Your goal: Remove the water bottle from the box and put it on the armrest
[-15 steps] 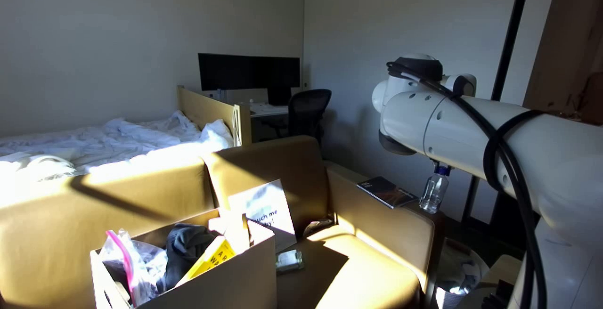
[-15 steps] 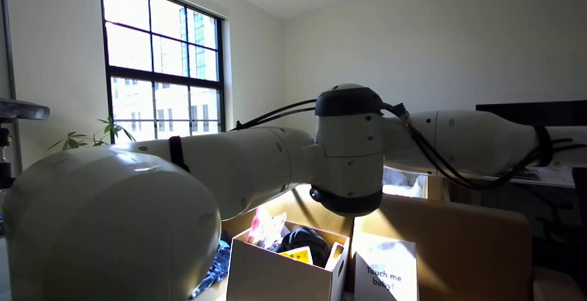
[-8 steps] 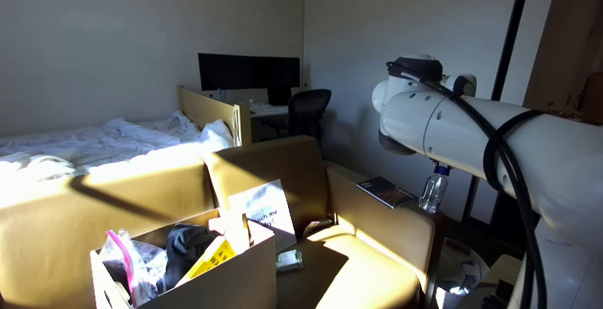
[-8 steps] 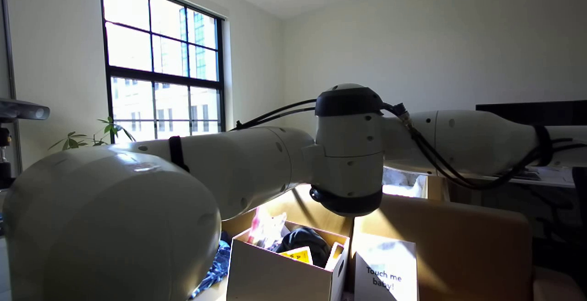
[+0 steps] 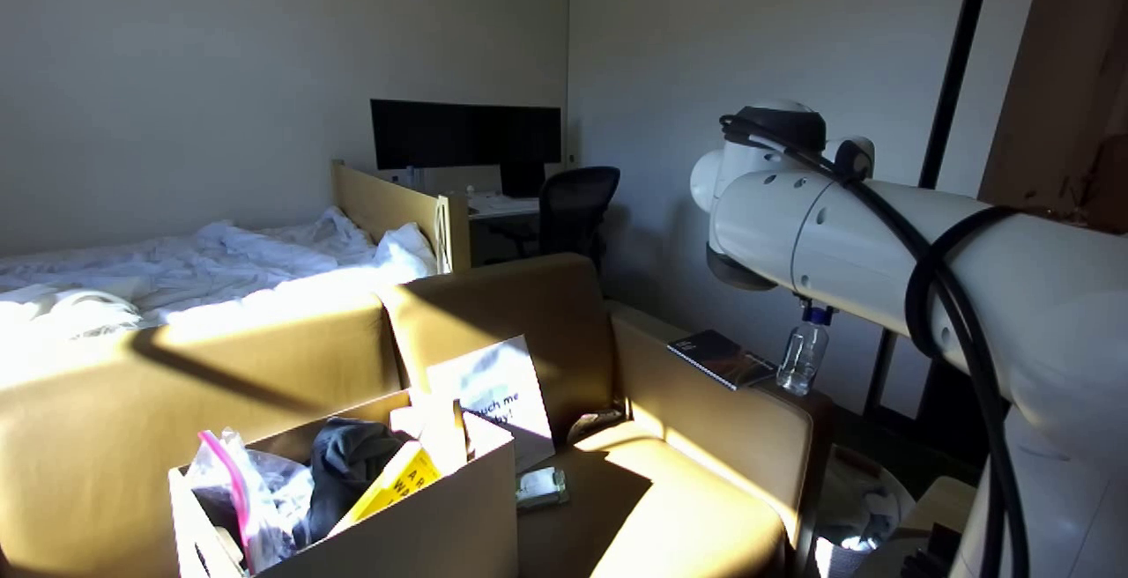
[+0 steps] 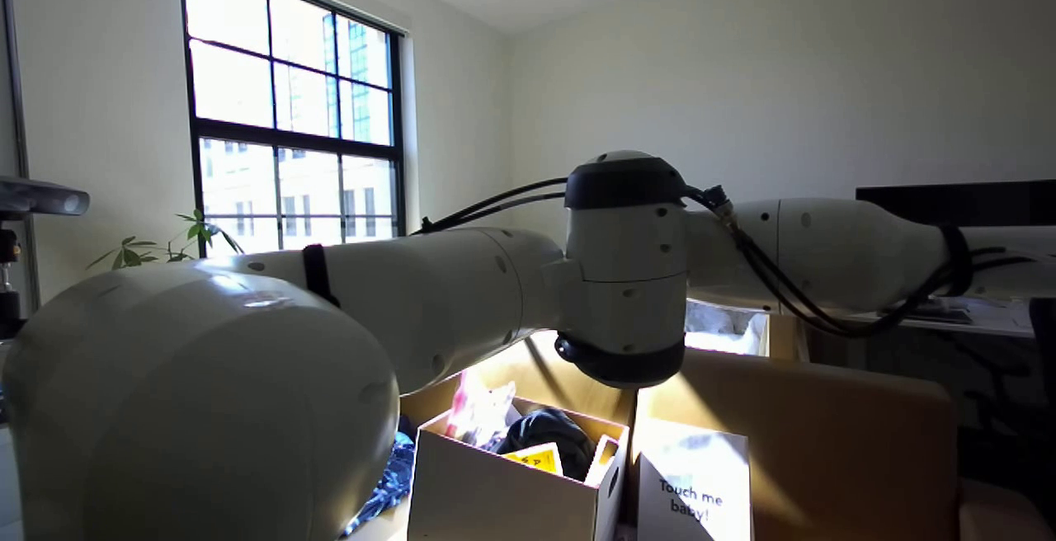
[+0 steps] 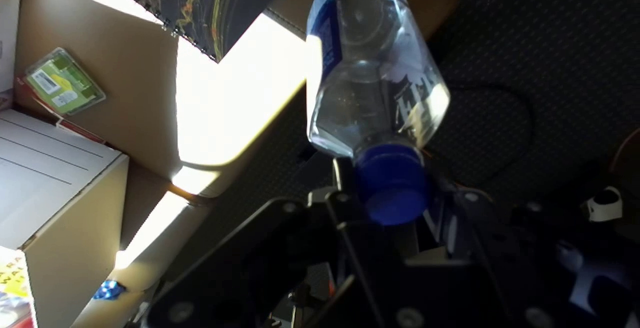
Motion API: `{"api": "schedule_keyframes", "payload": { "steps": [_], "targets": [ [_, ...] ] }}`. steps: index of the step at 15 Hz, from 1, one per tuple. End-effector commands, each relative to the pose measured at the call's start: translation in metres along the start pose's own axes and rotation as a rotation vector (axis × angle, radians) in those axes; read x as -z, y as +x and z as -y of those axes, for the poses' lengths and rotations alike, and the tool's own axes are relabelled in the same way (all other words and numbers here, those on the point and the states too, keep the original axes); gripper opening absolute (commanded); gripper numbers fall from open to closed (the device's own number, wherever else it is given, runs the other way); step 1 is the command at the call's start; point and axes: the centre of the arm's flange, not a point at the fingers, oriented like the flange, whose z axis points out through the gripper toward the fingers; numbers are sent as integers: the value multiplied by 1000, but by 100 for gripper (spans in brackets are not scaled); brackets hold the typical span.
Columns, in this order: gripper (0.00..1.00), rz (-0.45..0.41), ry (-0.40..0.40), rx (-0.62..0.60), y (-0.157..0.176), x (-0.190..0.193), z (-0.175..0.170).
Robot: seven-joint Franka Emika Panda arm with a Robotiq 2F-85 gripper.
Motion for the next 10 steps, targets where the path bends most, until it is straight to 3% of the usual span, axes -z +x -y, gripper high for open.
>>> {"api": "schedule_keyframes", "payload": {
  "steps": [1, 7, 8, 9, 10],
  "targets": [
    [10, -9, 22, -20, -24, 0, -14],
    [10, -14, 25, -27, -25, -2, -15],
    [29, -17, 27, -27, -25, -2, -15],
    [60, -20, 27, -28, -24, -2, -15],
    [61, -25, 30, -28, -24, -1, -14]
  ]
}}
